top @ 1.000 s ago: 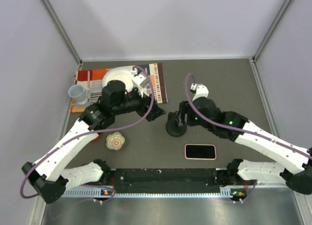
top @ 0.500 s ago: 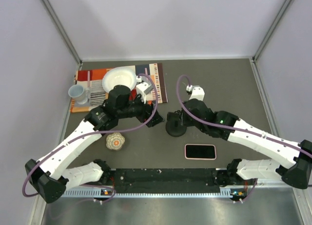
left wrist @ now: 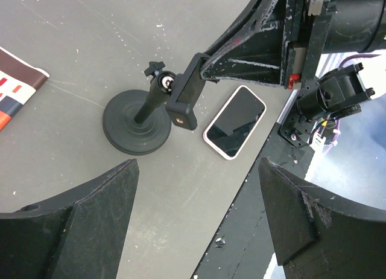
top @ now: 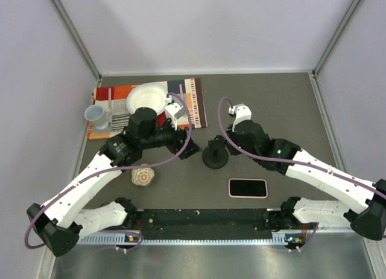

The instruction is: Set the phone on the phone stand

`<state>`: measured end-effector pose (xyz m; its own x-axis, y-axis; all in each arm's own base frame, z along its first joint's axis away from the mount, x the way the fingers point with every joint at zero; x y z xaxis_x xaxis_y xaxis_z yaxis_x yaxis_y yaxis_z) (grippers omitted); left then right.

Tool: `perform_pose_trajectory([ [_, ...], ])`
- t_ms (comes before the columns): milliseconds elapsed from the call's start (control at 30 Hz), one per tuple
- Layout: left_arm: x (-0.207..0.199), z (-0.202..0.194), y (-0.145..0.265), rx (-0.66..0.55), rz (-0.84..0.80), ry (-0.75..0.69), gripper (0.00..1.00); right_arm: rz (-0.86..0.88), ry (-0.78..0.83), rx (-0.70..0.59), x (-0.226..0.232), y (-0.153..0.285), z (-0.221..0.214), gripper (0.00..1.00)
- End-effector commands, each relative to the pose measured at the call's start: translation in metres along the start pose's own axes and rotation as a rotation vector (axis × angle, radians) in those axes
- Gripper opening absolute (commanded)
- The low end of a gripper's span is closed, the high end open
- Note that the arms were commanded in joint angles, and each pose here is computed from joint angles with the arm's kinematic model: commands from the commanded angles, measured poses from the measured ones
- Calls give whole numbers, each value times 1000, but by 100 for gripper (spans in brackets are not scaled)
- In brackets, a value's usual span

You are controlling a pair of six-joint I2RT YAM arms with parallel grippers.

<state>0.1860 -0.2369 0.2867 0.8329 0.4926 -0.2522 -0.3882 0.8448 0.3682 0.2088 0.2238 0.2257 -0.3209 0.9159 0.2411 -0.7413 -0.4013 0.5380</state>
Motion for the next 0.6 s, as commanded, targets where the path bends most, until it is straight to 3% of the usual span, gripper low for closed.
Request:
perform_pose_trajectory([
  [0, -2, 8, 4, -50, -8, -39, 86, 51, 20, -99, 2, 5, 28, 0],
  [567, -3, 7, 2, -45, -17, -36, 86, 4, -173, -102, 5, 1, 29, 2],
])
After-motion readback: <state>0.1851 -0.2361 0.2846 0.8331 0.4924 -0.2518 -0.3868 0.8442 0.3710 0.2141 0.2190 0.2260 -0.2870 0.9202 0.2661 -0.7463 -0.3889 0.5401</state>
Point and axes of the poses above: each gripper's point midway between its finger pads, its own y axis back along the fingers, its own x axis along the line the jaws close on, z = x × y, the point moved 3 cm from there along y, back along the fingers, and after that the axes turned 7 degrees about -y, right-handed, at the moved point
